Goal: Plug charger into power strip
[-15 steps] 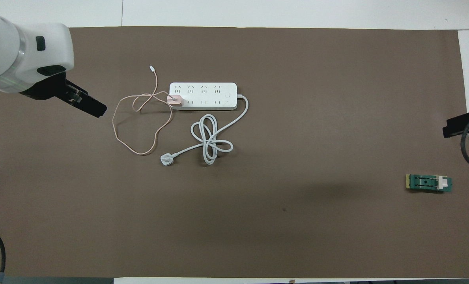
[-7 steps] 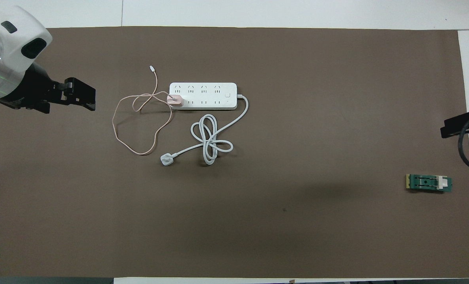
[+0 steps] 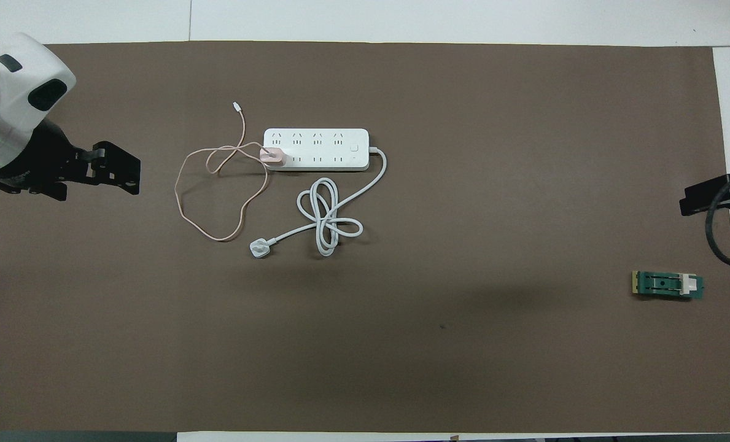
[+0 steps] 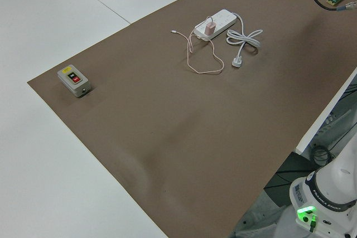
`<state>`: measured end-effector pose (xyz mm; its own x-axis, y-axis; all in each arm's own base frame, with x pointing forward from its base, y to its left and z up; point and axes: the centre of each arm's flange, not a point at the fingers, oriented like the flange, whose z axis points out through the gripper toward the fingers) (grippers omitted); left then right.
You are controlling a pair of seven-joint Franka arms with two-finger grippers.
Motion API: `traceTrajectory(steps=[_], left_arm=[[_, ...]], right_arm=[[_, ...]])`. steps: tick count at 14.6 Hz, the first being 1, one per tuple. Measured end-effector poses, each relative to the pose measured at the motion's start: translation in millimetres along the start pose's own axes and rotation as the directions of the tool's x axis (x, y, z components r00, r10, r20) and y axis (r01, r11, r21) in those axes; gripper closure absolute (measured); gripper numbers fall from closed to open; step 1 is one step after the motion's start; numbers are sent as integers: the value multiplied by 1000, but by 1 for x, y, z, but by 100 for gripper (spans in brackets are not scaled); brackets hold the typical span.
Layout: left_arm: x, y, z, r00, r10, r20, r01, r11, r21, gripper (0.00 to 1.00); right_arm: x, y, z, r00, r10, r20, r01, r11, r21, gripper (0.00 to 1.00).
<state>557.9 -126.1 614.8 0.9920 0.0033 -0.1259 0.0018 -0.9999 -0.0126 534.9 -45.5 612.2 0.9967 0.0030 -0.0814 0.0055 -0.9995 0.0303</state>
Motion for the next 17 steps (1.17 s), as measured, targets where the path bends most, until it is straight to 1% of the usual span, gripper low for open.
traceTrajectory(steps=[3, 6, 8, 11, 17], left_arm=[[-11, 5, 16, 1000, -2, 26, 1, 1000, 27, 0], [-20, 2, 21, 1000, -13, 19, 12, 999, 44, 0], [-17, -17, 21, 1000, -16, 11, 15, 999, 32, 0], [-12, -37, 21, 999, 53, 9, -53, 999, 12, 0], [-13, -31, 23, 997, 76, 12, -76, 997, 14, 0]], right_arm=[[0, 0, 0, 1000, 0, 0, 0, 1000, 0, 0], [0, 0, 0, 1000, 0, 0, 0, 1000, 0, 0], [0, 0, 0, 1000, 0, 0, 0, 1000, 0, 0], [0, 0, -1, 1000, 0, -1, 0, 1000, 0, 0], [0, 0, -1, 1000, 0, -1, 0, 1000, 0, 0]])
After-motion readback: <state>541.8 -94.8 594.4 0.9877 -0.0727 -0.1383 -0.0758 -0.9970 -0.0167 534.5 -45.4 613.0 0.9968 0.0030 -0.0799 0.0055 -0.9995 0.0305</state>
